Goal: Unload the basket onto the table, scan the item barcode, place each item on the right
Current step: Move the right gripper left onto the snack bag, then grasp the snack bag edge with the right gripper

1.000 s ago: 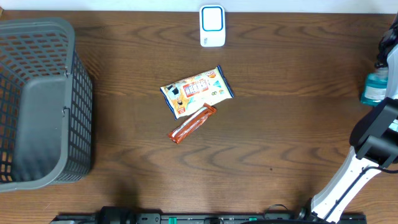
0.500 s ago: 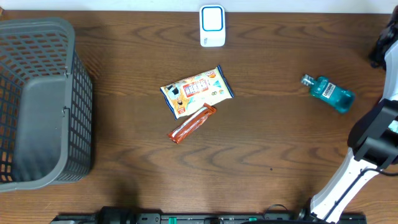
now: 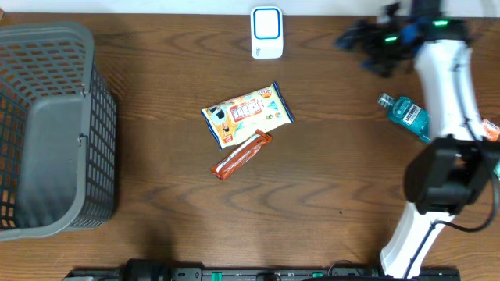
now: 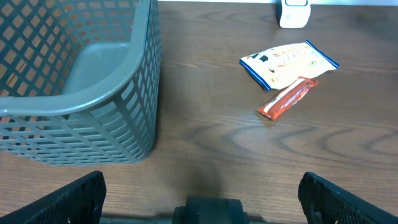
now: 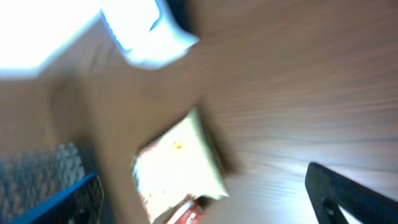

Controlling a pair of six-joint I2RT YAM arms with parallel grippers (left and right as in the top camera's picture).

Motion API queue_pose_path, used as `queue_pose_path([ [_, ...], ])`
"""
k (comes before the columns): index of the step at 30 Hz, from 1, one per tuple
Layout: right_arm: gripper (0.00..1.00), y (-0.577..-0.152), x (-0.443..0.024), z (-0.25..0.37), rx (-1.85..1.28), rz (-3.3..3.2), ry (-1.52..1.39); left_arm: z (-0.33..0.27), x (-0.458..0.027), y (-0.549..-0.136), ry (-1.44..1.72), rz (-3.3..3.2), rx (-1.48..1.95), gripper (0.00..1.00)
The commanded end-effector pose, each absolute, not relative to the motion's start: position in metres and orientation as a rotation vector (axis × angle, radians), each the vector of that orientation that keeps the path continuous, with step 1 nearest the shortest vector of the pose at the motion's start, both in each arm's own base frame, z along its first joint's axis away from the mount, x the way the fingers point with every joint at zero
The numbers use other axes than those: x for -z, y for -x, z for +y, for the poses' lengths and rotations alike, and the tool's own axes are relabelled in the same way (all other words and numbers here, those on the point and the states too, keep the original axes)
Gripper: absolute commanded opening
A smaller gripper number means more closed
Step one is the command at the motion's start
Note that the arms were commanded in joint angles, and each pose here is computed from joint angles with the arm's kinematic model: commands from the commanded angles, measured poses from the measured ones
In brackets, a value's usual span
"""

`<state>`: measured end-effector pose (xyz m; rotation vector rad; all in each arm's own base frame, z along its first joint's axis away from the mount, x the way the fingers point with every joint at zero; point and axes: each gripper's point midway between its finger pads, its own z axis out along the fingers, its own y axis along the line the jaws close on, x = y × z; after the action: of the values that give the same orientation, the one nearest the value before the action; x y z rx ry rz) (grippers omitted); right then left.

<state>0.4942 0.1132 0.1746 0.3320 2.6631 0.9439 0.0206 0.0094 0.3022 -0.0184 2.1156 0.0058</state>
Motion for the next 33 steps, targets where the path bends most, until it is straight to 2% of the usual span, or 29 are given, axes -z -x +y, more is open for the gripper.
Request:
queue_pose_path([
  [1,0.99,-0.461,-0.16,0.2,-1.117,2.743,-0.123,0.011,-0.286,-0.011,0.025,2.197,-0.02,0.99],
  [3,0.99,-0.456,-0.148,0.226,-0.946,2.754,0.004,0.011,-0.286,-0.011,0.025,2.197,-0.021,0.99],
  [5,0.99,-0.466,-0.134,0.23,-0.569,2.72,0.072,0.011,-0.286,-0.011,0.025,2.196,-0.02,0.99],
  [8,0.99,-0.488,-0.138,0.229,-0.005,2.514,0.339,0.011,-0.286,-0.011,0.025,2.197,-0.021,0.99],
  [10,0.89,-0.499,-0.145,0.236,0.254,2.37,0.541,0.011,-0.286,-0.011,0.025,2.196,-0.02,0.99],
  [11,0.88,-0.501,-0.144,0.243,0.334,2.32,0.646,0.011,-0.286,-0.011,0.025,2.197,-0.02,0.99],
  [12,0.94,-0.501,-0.139,0.252,0.38,2.281,0.768,0.011,-0.286,-0.011,0.025,2.196,-0.021,0.99],
  [13,0.97,-0.499,-0.13,0.26,0.403,2.256,0.885,0.011,-0.286,-0.011,0.025,2.197,-0.021,1.0],
  [18,0.8,-0.48,-0.088,0.271,0.345,2.257,1.268,0.011,-0.286,-0.011,0.025,2.197,-0.02,0.99],
  [20,0.77,-0.468,-0.079,0.272,0.26,2.27,1.387,0.011,-0.286,-0.011,0.025,2.197,-0.02,0.99],
  [21,0.78,-0.463,-0.076,0.271,0.224,2.276,1.427,0.011,-0.286,-0.011,0.025,2.197,-0.02,0.99],
  [24,0.9,-0.447,-0.069,0.275,0.071,2.288,1.52,0.011,-0.286,-0.011,0.025,2.197,-0.02,0.99],
  [27,0.92,-0.427,-0.064,0.282,-0.103,2.253,1.655,0.011,-0.286,-0.011,0.025,2.197,-0.021,0.99],
  [33,0.92,-0.433,-0.065,0.287,-0.166,2.154,1.713,0.011,-0.286,-0.011,0.025,2.197,-0.02,0.99],
])
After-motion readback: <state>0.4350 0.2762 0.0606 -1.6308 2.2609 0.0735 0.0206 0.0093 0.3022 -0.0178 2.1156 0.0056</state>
